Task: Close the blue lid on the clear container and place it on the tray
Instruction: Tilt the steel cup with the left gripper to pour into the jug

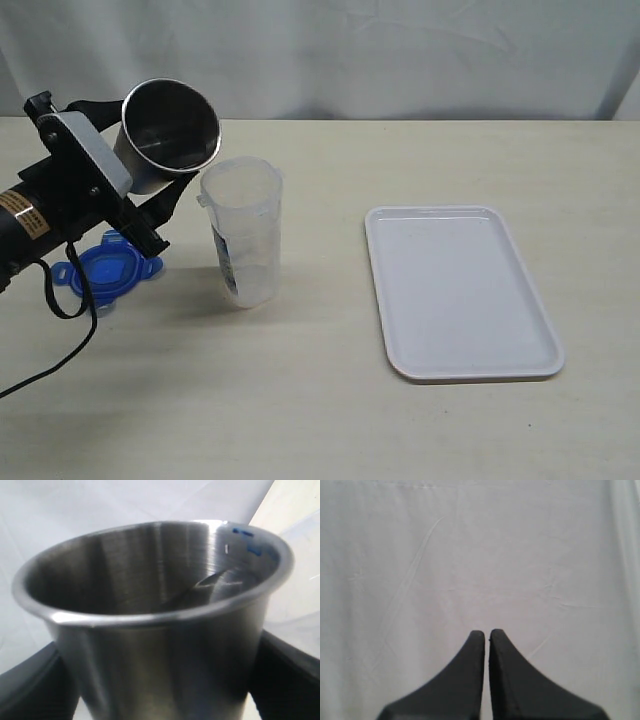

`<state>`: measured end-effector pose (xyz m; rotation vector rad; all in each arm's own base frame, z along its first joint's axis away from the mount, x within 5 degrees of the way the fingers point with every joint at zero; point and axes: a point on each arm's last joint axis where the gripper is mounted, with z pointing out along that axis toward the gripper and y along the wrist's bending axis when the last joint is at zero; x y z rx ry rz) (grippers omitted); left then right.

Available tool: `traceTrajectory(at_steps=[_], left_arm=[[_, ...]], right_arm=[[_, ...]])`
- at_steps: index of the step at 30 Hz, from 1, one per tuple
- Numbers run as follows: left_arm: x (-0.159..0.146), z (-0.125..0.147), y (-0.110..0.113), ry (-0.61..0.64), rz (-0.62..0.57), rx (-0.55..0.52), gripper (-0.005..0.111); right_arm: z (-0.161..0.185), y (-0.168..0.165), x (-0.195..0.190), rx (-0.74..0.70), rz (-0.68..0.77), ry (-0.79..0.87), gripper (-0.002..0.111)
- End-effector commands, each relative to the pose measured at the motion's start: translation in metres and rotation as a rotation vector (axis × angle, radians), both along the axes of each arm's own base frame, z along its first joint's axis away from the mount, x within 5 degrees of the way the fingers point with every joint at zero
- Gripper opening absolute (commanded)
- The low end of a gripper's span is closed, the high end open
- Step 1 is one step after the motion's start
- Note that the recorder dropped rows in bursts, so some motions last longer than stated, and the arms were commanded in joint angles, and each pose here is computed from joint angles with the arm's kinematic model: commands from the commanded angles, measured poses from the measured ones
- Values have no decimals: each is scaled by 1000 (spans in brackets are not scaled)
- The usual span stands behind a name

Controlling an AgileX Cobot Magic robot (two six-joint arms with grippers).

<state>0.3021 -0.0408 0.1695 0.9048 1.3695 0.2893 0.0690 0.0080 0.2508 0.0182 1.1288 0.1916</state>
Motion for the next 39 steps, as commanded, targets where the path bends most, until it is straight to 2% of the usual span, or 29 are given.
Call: traceTrajectory(at_steps=[1, 39], left_arm=[[1, 13, -2, -85, -5, -26, 0], [5, 17, -3, -111, -6, 2, 0]], right_arm=[[-2, 0, 1, -5, 0, 14, 4], [-2, 0, 1, -5, -1, 19, 4]])
